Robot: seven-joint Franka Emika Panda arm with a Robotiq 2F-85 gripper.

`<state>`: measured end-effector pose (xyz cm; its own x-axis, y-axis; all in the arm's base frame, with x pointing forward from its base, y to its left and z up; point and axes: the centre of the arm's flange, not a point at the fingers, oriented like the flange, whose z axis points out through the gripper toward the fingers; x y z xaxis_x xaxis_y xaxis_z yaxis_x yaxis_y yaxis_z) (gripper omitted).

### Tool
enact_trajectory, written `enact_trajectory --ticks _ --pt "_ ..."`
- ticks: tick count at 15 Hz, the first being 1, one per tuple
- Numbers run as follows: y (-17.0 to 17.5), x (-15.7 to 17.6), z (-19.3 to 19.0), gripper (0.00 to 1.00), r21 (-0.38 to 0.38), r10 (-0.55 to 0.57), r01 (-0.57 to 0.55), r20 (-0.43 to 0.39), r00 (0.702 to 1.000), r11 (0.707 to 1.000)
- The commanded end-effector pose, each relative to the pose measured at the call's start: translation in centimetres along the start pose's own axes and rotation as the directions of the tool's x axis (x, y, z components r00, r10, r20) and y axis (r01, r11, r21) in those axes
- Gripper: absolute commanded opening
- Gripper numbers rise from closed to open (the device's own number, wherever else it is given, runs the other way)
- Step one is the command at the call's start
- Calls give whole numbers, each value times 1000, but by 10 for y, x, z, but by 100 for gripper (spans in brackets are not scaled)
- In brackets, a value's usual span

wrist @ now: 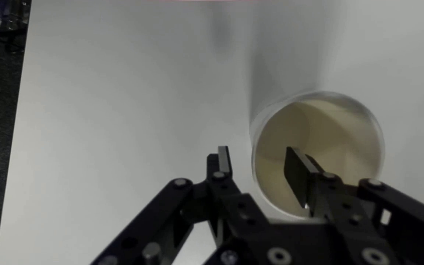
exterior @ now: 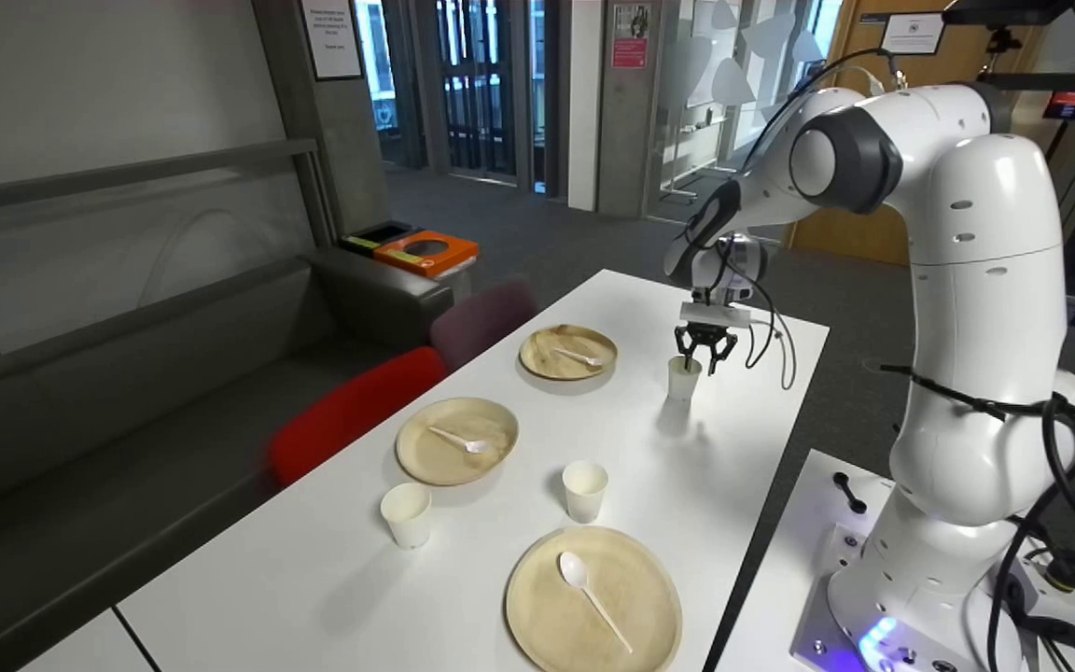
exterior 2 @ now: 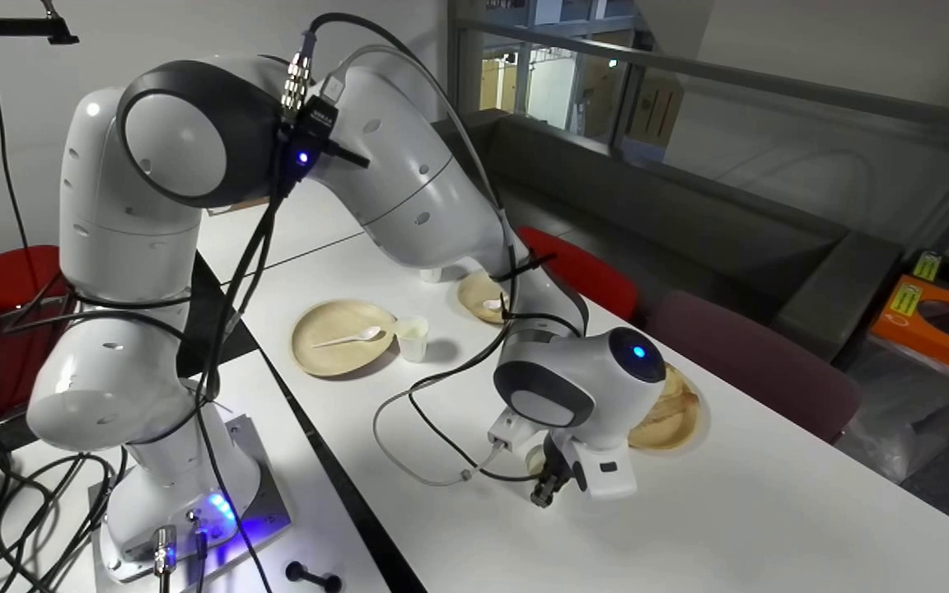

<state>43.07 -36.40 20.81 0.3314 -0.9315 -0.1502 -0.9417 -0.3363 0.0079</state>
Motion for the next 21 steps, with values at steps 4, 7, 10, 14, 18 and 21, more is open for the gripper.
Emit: enact_trajectory --ticks 4,7,10,14,18,21 --pt "-2 -35 -69 99 86 -90 89 13 996 992" --pt "-10 -80 -109 100 112 -243 238 35 969 965" --pt "-41 -141 -124 100 50 -389 386 80 918 921" --pt "-92 -231 -113 100 -40 -585 592 108 804 805" --pt "-136 -295 -80 100 -181 -740 741 87 667 647" --pt "-150 -313 -58 100 -301 -823 796 59 565 525"
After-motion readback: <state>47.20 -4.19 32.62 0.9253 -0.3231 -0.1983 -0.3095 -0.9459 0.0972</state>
